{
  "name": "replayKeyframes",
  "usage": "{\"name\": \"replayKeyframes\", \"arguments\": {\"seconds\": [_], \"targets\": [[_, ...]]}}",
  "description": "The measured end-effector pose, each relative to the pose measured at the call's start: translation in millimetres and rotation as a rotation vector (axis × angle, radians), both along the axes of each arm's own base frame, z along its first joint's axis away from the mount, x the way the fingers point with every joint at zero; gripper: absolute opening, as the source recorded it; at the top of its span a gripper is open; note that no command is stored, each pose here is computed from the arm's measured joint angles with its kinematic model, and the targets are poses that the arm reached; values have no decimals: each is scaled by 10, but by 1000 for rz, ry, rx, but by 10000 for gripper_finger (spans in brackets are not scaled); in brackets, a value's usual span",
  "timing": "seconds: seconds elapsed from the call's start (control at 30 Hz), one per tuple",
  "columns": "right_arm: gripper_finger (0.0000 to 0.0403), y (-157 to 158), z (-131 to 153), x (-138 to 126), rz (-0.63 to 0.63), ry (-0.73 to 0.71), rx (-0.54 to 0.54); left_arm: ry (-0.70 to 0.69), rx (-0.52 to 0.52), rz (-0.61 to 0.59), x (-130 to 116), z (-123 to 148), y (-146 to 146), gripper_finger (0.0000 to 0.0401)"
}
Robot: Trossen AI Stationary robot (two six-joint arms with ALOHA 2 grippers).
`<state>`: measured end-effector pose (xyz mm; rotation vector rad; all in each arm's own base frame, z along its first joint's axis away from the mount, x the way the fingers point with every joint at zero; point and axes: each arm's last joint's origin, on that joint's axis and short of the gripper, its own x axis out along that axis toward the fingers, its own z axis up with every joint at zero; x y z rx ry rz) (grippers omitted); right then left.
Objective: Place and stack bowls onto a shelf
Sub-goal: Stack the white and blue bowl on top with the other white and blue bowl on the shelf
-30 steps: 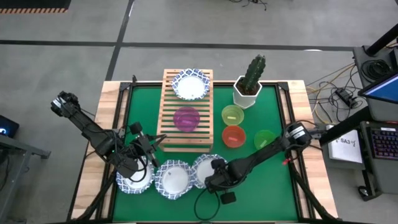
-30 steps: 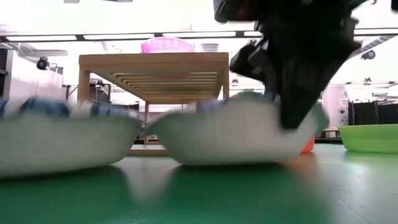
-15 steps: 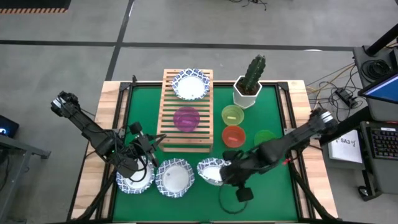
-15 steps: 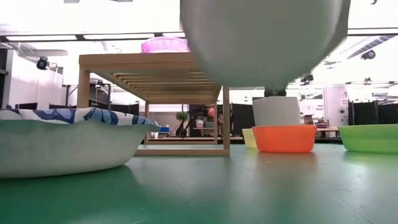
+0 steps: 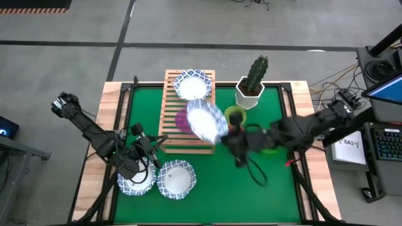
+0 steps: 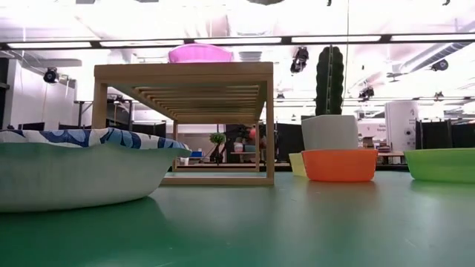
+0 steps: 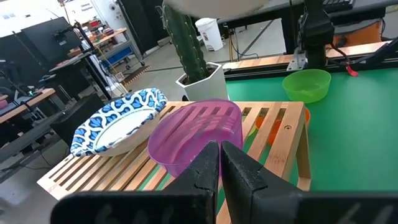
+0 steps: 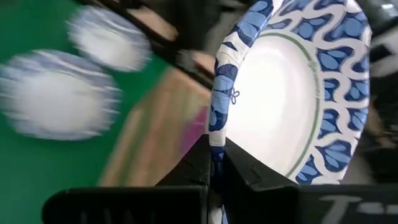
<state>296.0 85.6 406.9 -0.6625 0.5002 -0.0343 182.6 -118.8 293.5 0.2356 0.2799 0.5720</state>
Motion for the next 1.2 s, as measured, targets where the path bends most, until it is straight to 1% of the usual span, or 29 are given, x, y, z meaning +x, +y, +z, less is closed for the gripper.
{"name": "replayKeyframes", "arguments": {"seconds": [0.13, 0.23, 0.37, 0.43, 0.5, 0.63, 0.77, 0.93, 1.07, 1.2], "targets": [[9, -508, -26, 266, -71, -29, -71, 0, 0, 0, -1, 0, -1, 0], [9, -909, -97, 394, -130, -13, -84, 4, 5, -1, -1, 0, -1, 0], [9, -1368, -227, 480, -169, 24, -27, 11, 16, -4, -1, 0, 0, 0], [9, -1535, -314, 525, -179, 46, 7, 13, 19, -5, -1, 0, -1, 0], [9, -1658, -397, 567, -202, 70, 14, 14, 21, -5, -1, 0, -1, 0], [16, -1808, -548, 666, -228, 100, 11, 14, 21, -5, -1, 0, 0, 0], [40, -1872, -669, 766, -233, 114, 3, 14, 21, -5, -1, 0, 0, 0], [64, -1902, -755, 837, -234, 126, -12, 14, 21, -5, -1, 0, 0, 0], [95, -1907, -774, 850, -236, 127, -10, 15, 21, -5, -1, -2, 0, 0], [131, -1901, -731, 826, -243, 109, 2, 15, 21, -5, -1, -2, 0, 0]]}}
